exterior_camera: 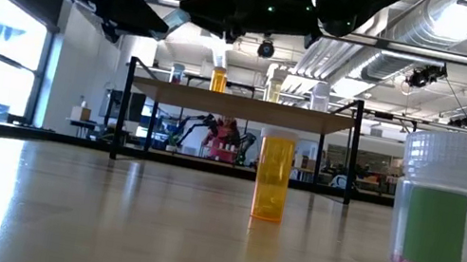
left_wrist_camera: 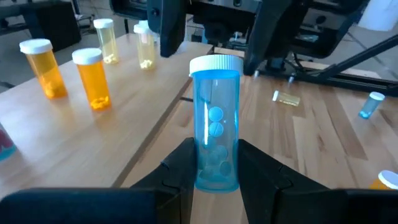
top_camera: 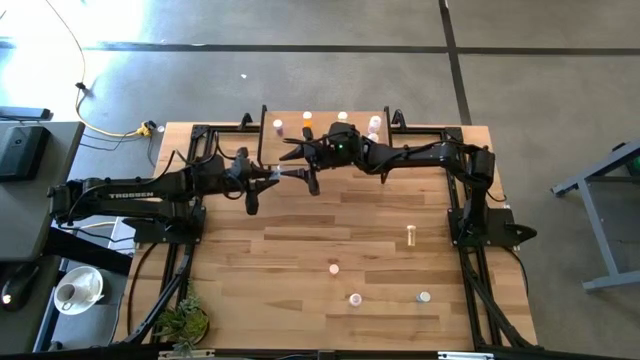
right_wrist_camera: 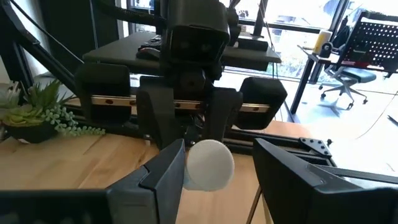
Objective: Pick and place medicine bottles onto shelf by color
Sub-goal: Put the left blue pill bottle on the shelf aligned with the other blue pill bottle
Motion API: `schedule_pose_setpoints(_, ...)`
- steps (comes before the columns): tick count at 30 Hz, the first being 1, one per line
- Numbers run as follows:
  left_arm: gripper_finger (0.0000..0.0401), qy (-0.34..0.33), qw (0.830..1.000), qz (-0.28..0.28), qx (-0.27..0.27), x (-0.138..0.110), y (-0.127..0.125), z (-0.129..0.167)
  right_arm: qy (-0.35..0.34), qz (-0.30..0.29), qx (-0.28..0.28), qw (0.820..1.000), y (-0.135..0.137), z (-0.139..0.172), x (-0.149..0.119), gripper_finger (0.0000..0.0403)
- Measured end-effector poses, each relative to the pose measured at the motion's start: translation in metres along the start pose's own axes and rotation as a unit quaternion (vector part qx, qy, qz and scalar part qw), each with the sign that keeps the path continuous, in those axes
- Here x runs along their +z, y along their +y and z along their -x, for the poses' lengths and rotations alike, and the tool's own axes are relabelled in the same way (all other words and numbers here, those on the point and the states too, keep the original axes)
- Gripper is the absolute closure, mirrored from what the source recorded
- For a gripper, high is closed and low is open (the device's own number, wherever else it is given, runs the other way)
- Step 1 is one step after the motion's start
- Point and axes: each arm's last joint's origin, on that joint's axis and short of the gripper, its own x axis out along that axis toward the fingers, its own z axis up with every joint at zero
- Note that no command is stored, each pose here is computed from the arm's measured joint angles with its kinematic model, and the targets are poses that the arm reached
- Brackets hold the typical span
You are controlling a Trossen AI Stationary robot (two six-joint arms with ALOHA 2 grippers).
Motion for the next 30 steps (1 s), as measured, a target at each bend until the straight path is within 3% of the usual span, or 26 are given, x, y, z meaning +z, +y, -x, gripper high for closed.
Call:
schedule_pose_setpoints(16, 0.0312, -0.044, 0.999, -0.019, -0.013, 0.0085, -0.0011, 0.0003, -0.009, -0.011, 0.016, 1.000, 0.0041, -0.0014, 0.0022, 0.0222)
schedule_pose_setpoints(30, 0.0312, -0.048, 0.998, -0.035, -0.011, 0.0093, -0.0011, 0.0004, -0.015, -0.017, 0.028, 0.999, 0.0046, -0.0013, 0.0030, 0.0277)
